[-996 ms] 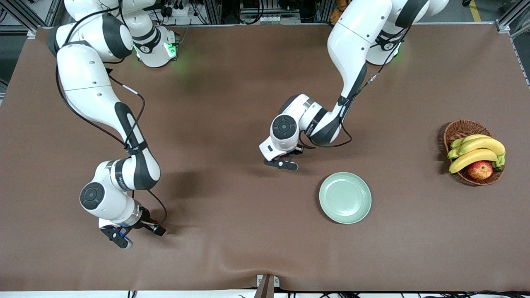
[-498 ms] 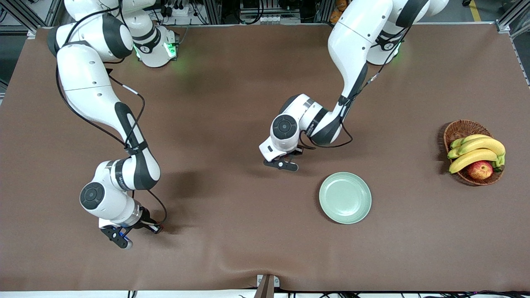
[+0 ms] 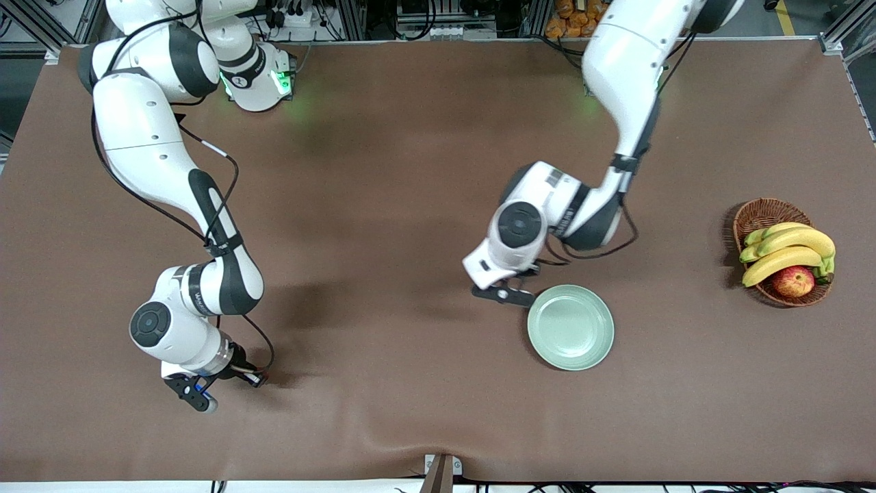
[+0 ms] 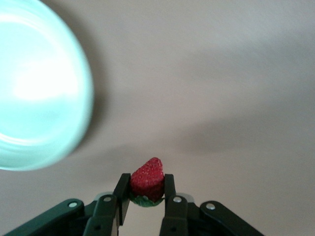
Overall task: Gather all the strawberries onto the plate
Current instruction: 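Drop the strawberry onto the plate with the left gripper while the right grasps another, then set the second strawberry mid-table with the right gripper while the left withdraws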
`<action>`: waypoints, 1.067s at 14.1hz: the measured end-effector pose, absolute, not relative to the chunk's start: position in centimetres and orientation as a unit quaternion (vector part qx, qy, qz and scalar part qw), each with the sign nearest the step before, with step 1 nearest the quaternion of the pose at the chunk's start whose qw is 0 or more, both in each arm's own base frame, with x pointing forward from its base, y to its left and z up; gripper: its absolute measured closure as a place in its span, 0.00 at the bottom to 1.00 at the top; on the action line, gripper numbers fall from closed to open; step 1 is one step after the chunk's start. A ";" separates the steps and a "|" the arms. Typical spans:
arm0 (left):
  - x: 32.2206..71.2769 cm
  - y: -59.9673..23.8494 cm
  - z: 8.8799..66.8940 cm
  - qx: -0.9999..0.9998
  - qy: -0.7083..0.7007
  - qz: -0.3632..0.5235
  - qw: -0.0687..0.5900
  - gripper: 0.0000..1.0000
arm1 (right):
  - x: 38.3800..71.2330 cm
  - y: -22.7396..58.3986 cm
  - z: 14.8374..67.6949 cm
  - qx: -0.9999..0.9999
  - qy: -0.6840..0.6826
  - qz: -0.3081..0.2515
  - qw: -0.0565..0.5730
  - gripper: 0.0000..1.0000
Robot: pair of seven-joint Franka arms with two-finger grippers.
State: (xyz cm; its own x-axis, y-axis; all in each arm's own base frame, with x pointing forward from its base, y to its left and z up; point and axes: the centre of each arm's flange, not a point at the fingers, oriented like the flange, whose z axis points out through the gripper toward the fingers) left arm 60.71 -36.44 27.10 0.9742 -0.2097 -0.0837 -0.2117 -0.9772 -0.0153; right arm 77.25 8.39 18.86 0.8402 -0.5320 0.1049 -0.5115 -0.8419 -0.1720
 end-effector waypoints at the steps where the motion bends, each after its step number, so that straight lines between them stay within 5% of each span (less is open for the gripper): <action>1: 62.0 -34.1 27.6 -0.994 0.106 0.040 0.010 0.68 | 77.4 8.3 19.1 -0.957 0.272 -0.076 0.069 0.65; 7: 66.4 -24.8 26.6 -0.993 0.115 0.027 0.013 0.68 | 77.2 12.1 21.5 -0.956 0.273 -0.068 0.082 0.65; 12: 66.9 -24.4 23.6 -0.993 0.118 0.014 0.008 0.65 | 72.7 29.5 23.3 -0.948 0.296 -0.052 0.103 0.65; 15: 66.8 -25.1 23.7 -0.993 0.121 0.010 0.006 0.40 | 68.1 39.3 23.4 -0.945 0.300 -0.060 0.111 0.65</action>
State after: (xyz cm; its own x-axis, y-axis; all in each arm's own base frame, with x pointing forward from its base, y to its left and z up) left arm 66.79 -25.08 23.66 0.9704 -0.2405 -0.0220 -0.2408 -0.9705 -0.0086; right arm 68.12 39.32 23.40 0.8126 -0.5810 0.0464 -0.5543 -0.7950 -0.2466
